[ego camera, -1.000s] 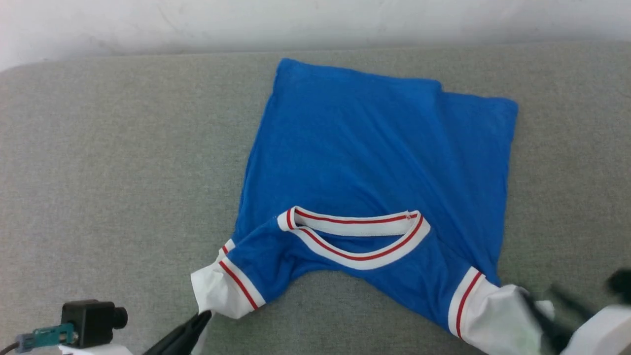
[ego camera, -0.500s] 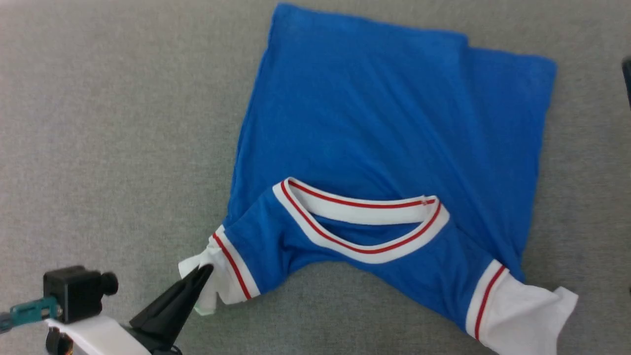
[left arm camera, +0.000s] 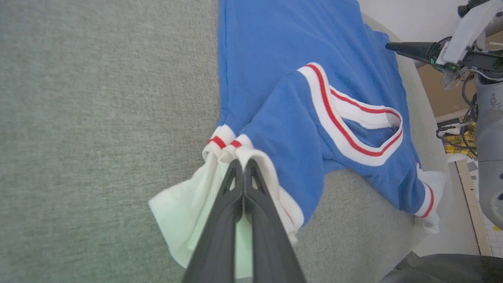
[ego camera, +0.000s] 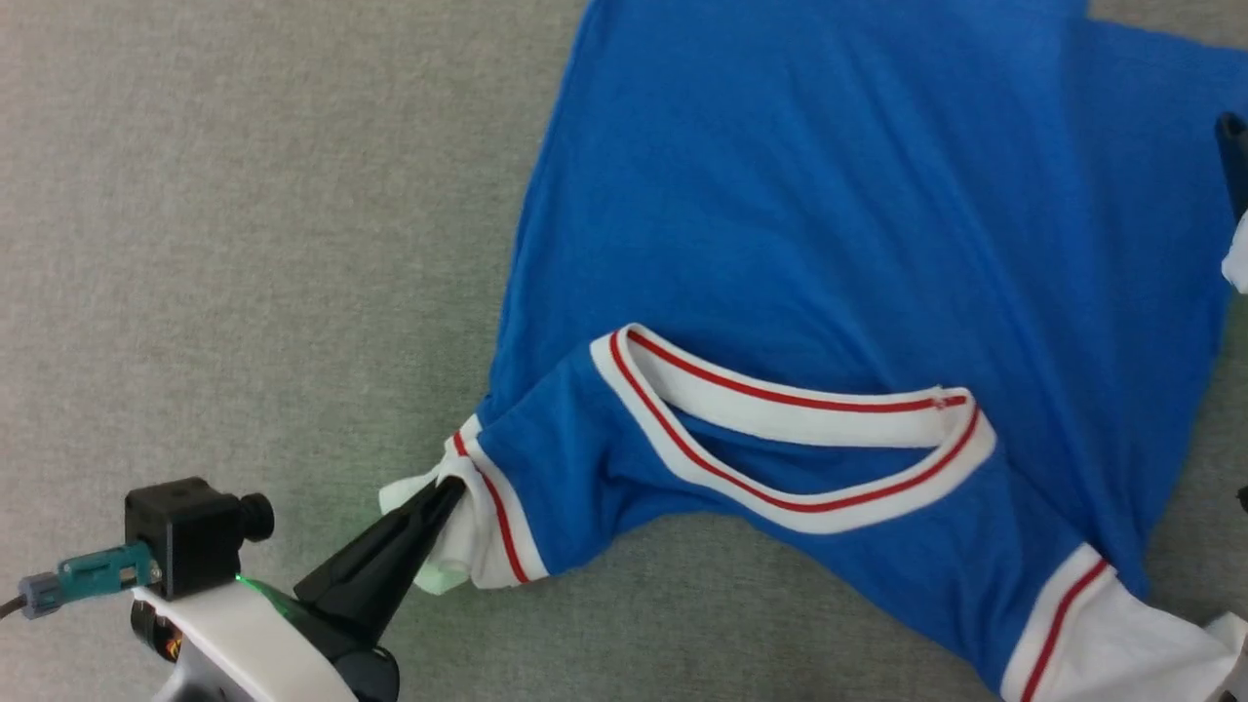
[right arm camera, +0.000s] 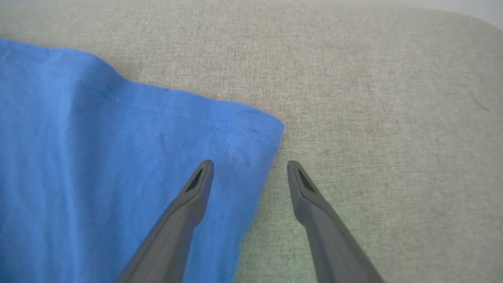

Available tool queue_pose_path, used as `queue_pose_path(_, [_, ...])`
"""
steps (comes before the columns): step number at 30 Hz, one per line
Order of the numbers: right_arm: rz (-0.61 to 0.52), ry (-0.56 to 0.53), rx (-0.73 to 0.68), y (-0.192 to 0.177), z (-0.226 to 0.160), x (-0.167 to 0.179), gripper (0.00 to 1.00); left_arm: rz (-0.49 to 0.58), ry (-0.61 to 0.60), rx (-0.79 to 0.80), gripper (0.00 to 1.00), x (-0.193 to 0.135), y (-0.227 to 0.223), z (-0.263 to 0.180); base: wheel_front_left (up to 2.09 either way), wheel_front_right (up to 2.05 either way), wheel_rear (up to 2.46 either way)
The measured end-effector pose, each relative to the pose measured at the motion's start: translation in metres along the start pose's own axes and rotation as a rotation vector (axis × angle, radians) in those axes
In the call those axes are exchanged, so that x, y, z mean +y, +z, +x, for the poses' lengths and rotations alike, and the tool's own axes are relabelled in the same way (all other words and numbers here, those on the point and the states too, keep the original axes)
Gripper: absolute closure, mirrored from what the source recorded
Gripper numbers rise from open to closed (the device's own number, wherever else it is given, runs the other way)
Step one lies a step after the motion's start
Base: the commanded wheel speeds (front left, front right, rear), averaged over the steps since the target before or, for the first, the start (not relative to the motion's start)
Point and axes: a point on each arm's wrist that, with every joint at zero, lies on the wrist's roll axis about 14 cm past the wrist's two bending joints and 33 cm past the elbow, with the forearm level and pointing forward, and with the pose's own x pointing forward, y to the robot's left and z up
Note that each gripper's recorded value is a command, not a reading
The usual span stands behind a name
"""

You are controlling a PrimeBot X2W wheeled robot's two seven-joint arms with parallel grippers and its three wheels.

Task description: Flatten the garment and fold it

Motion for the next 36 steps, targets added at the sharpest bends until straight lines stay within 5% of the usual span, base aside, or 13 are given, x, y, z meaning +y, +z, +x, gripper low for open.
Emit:
queue_pose_path(6, [0.003, -0.005, 0.052, -0.017, 0.02, 0.004, 0.0, -0.016, 0.032, 0.022, 1.0, 0.009, -0.007, 0.0, 0.0, 0.0, 0.0])
queue_pose_path(7, [0.003, -0.003, 0.051, -0.017, 0.022, 0.005, 0.35, -0.017, 0.036, 0.02, 1.0, 0.01, -0.007, 0.0, 0.0, 0.0, 0.0])
queue_pose_path(8, [0.002, -0.002, 0.049, -0.017, 0.023, 0.006, 0.84, -0.018, 0.038, 0.018, 1.0, 0.011, -0.006, 0.0, 0.0, 0.0, 0.0])
queue_pose_path(9, [0.002, 0.0, 0.046, -0.016, 0.025, 0.006, 1.0, -0.018, 0.04, 0.017, 1.0, 0.011, -0.006, 0.001, 0.0, 0.0, 0.0])
queue_pose_path(17, [0.035, 0.028, -0.015, -0.003, 0.014, 0.009, 1.0, -0.004, 0.029, -0.007, 1.0, 0.008, -0.001, -0.001, 0.0, 0.0, 0.0])
queue_pose_path(25, [0.169, 0.014, -0.249, 0.022, -0.054, -0.027, 1.0, 0.065, 0.008, -0.107, 1.0, -0.004, 0.019, -0.012, 0.0, 0.0, 0.0])
queue_pose_path(31, [0.284, -0.123, -0.194, -0.048, -0.12, -0.088, 1.0, 0.134, 0.011, -0.153, 1.0, -0.011, 0.027, -0.018, 0.0, 0.0, 0.0])
queue_pose_path(36, [0.347, -0.192, 0.072, -0.144, -0.164, -0.116, 1.0, 0.154, -0.001, -0.136, 1.0, -0.016, 0.022, -0.016, 0.0, 0.0, 0.0])
